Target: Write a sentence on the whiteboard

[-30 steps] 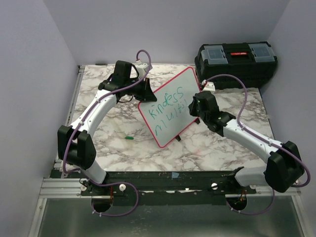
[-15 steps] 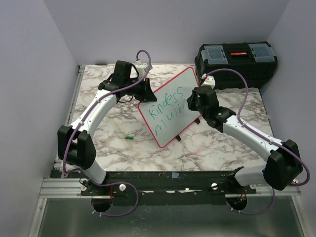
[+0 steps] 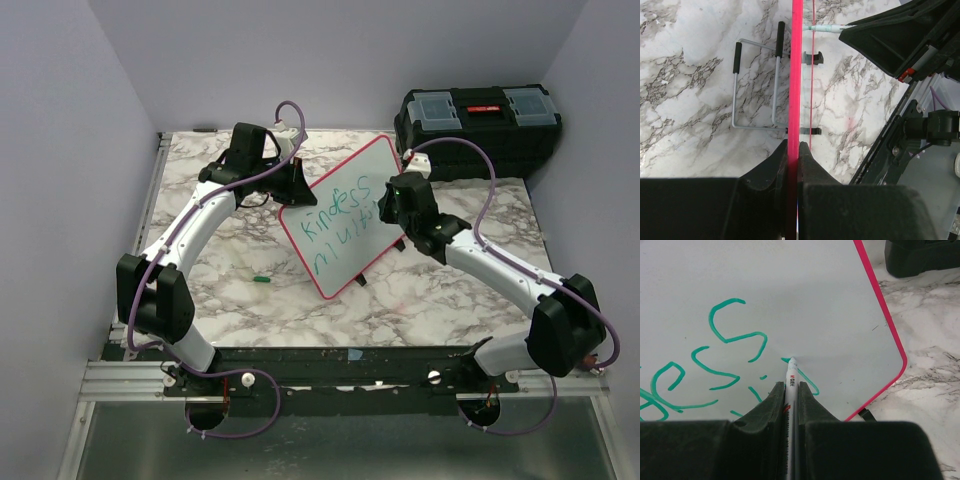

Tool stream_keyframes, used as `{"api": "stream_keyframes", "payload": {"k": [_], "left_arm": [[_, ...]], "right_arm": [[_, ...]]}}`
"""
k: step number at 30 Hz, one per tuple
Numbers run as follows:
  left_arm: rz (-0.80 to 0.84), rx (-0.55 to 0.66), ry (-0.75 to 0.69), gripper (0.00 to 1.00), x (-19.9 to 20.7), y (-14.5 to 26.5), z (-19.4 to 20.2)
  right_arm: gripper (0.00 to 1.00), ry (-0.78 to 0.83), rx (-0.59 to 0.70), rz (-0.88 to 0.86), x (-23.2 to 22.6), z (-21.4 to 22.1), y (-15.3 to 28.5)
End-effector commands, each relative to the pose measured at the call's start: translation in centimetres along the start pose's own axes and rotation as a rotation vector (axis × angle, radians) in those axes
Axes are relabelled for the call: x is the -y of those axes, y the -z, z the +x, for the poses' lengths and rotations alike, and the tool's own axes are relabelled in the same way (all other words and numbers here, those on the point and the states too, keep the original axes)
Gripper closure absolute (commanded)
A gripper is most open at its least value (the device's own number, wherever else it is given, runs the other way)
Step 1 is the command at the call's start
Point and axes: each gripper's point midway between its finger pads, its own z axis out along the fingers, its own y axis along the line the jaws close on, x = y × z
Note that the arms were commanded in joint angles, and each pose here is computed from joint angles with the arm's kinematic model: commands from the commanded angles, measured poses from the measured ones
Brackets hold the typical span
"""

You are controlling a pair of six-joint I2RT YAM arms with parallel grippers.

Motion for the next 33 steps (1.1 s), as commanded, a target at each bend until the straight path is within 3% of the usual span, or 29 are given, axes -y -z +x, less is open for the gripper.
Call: {"api": "stream_keyframes", "payload": {"k": [1,33], "left_arm": [[-0.068,0.043,-0.091,1.0,-0.7,0.9,-0.9],[-0.067,0.045,-0.092,1.0,-0.7,0.9,-0.9]], "right_arm": [[0.99,0.008,0.01,0.018,0.0,-0.3,-0.9],[0.99,-0.008,-0.033,-0.011,0.7,1.4,0.1]]}}
